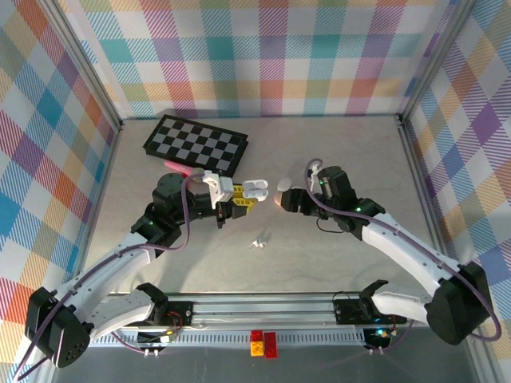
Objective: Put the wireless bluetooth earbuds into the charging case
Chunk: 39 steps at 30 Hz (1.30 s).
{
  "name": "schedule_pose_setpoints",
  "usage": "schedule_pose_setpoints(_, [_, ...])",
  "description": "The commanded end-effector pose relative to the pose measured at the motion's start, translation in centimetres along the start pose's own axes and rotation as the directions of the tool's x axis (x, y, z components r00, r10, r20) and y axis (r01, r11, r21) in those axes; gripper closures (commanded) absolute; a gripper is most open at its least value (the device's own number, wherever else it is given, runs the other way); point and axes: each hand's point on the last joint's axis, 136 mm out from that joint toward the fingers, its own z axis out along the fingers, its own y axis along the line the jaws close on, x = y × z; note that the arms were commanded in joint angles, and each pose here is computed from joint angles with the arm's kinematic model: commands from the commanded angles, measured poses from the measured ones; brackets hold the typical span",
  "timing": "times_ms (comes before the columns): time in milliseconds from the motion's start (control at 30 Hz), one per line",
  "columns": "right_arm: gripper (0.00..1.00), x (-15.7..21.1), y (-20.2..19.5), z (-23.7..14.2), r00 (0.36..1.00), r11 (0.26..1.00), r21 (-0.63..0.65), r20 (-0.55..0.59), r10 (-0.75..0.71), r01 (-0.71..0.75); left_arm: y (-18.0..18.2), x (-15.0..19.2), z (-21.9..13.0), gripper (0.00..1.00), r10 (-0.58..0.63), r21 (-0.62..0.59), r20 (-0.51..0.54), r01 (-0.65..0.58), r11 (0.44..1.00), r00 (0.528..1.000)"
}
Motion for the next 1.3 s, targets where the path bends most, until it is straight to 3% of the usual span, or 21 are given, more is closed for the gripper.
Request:
schedule_pose_setpoints(0, [0.32,2.4,0.4,2.2,0.987,0.992,-0.008,-0.104,0.124,-0.126,1.8,-0.6,-1.6,1.0,-0.002,-0.092,0.063,0.008,0.996,0.998])
schedule_pose_setpoints(233, [0.34,7.2,1.8,6.8,0.919,0.979,0.014,-0.343,0.195,-0.203,3.4,-0.5,-5.1,1.0,-0.052,-0.227,0.103,0.074,0.971,0.993])
schedule_pose_setpoints(400, [0.35,9.1,3.2,9.7,0.877,0.984,0.018,-0.451,0.166,-0.177,3.0,-0.6,-6.5,1.0,-0.062,-0.24,0.101,0.085,0.967,0.993])
schedule_pose_setpoints(567, [0.41,10.1,3.5,11.6,0.848,0.985,0.04,-0.503,0.166,-0.169,2.4,-0.4,-6.6,1.0,-0.062,-0.223,0.079,0.078,0.972,0.995])
schedule_pose_setpoints(867, [0.4,12.3,2.2,12.4,0.801,0.974,0.114,-0.554,0.225,-0.195,2.1,-0.2,-6.5,1.0,-0.052,-0.204,0.044,0.06,0.977,0.998])
schedule_pose_setpoints(1267, [0.41,12.7,2.8,13.5,0.785,0.984,0.078,-0.594,0.177,-0.163,1.8,-0.2,-6.2,1.0,-0.069,-0.167,0.032,0.074,0.983,0.997])
